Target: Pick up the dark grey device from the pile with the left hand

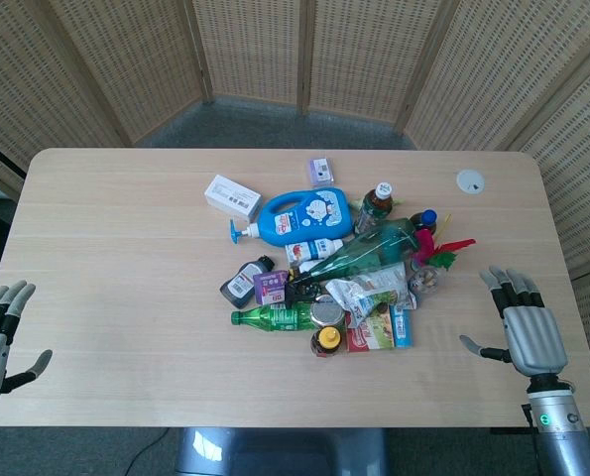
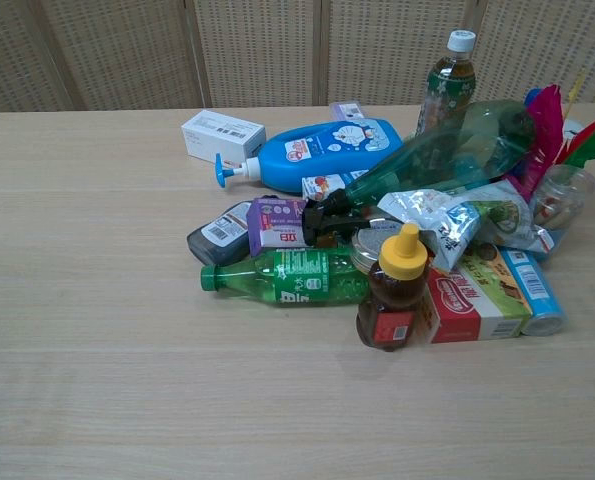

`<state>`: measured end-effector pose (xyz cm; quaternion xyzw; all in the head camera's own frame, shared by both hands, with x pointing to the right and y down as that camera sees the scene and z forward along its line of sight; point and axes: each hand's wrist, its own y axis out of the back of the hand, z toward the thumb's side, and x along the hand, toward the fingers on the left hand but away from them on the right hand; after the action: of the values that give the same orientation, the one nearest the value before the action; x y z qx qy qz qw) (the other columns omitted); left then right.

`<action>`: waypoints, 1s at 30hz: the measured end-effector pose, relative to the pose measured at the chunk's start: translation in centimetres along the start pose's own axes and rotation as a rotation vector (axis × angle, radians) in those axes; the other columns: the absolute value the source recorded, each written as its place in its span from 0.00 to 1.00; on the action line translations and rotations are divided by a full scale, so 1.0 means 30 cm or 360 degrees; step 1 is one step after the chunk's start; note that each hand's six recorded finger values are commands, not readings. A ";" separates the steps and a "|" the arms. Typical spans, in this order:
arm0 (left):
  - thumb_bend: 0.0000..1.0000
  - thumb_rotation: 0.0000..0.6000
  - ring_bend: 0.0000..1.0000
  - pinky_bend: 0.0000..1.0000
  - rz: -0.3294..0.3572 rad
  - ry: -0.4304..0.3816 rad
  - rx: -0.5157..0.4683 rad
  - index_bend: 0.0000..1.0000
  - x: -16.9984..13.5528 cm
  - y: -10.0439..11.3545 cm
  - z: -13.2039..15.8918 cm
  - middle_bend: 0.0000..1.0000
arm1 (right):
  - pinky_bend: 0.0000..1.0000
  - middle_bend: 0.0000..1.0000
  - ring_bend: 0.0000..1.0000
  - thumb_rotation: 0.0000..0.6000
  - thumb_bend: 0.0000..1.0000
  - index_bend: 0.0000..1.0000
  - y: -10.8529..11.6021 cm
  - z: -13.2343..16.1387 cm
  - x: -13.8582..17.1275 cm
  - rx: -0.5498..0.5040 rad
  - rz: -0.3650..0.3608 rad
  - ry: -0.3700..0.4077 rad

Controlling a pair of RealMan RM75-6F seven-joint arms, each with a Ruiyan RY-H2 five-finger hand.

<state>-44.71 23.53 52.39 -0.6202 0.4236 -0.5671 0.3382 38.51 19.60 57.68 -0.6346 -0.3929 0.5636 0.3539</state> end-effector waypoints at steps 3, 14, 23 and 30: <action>0.32 1.00 0.00 0.00 -0.0011 -0.0011 -0.0004 0.00 0.009 -0.008 0.005 0.00 | 0.00 0.00 0.00 0.73 0.19 0.00 -0.004 0.007 -0.003 -0.0003 0.0011 0.0003; 0.32 1.00 0.00 0.00 -0.0037 -0.0082 0.0032 0.00 0.042 -0.014 0.041 0.00 | 0.00 0.00 0.00 0.73 0.19 0.00 -0.003 -0.014 0.023 -0.0030 0.0000 -0.0031; 0.32 1.00 0.00 0.00 -0.0100 -0.0170 0.0048 0.00 0.112 -0.054 0.099 0.00 | 0.00 0.00 0.00 0.72 0.19 0.00 0.002 -0.026 0.027 -0.0022 0.0007 -0.0047; 0.32 1.00 0.00 0.00 -0.0265 -0.0290 0.0105 0.03 0.184 -0.136 0.165 0.00 | 0.00 0.00 0.00 0.73 0.19 0.00 0.004 -0.036 0.037 -0.0020 0.0013 -0.0065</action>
<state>-39.25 19.89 57.73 -0.6907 0.3192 -0.5481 0.3474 39.65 20.52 57.20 -0.6267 -0.4009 0.5755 0.3395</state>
